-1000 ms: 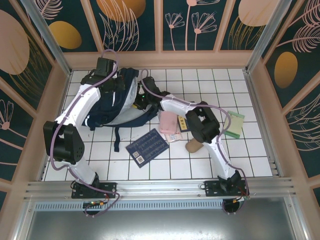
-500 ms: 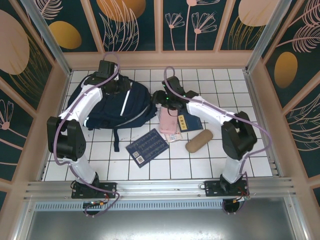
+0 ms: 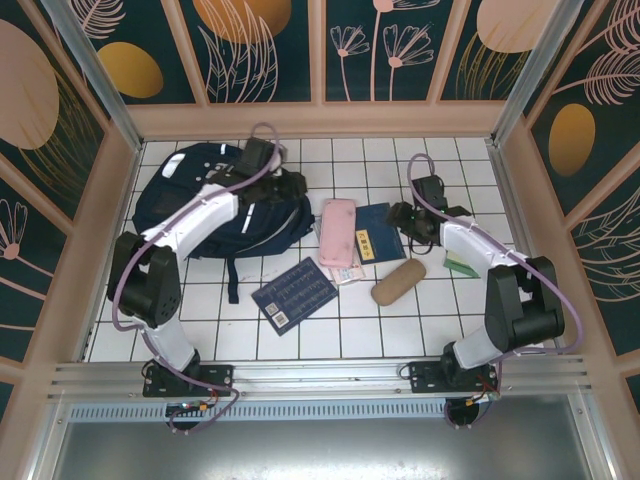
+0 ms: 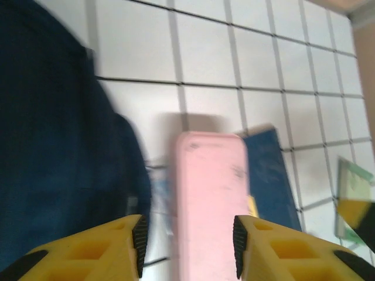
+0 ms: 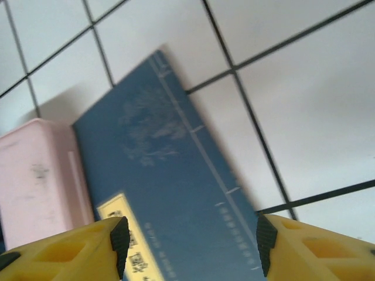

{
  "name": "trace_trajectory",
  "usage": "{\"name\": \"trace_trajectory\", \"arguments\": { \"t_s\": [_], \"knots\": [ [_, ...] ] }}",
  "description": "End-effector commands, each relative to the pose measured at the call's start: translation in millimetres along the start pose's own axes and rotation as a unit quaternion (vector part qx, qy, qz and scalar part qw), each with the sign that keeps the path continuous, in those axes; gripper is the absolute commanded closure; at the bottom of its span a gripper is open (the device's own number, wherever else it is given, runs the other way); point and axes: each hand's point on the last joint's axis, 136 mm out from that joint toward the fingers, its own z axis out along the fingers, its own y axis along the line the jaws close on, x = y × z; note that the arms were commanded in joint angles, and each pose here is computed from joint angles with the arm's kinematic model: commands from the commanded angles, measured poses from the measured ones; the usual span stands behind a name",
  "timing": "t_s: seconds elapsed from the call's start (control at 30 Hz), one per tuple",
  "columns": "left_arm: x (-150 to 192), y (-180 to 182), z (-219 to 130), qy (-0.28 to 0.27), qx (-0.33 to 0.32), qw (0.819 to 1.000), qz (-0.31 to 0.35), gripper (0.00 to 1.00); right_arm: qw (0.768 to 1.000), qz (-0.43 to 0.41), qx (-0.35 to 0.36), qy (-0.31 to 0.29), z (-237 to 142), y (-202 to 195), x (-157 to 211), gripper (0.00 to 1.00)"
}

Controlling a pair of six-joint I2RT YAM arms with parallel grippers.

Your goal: Pack books, pencil case, and school supplies into a backpack

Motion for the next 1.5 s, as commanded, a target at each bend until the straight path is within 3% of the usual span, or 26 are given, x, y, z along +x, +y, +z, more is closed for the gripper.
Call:
{"name": "trace_trajectory", "arguments": {
  "t_s": [0.0,0.33,0.5,0.9,1.3,1.47],
  "knots": [
    [25,-22,30,0.023,0.012,0.999,-0.022,0.57,0.998,-0.04,-0.052,0.01,-1,9,0,0.39],
    [102,-111,98,0.107,0.058,0.993,0.01,0.64,0.999,0.001,-0.044,0.024,15,-35,-1,0.4],
    [128,-123,127,0.138,0.055,0.989,0.0,0.69,0.998,0.003,-0.051,0.038,24,-37,5,0.4],
    [141,-45,147,0.14,-0.087,0.986,-0.003,0.78,0.995,-0.008,-0.077,0.061,40,-29,15,0.4],
    [146,-9,152,0.152,-0.147,0.977,-0.003,0.8,0.991,-0.025,-0.089,0.101,62,-19,33,0.41],
    [161,4,162,0.173,-0.159,0.972,-0.002,0.8,0.983,-0.032,-0.131,0.125,61,-2,45,0.43]
  ]
}}
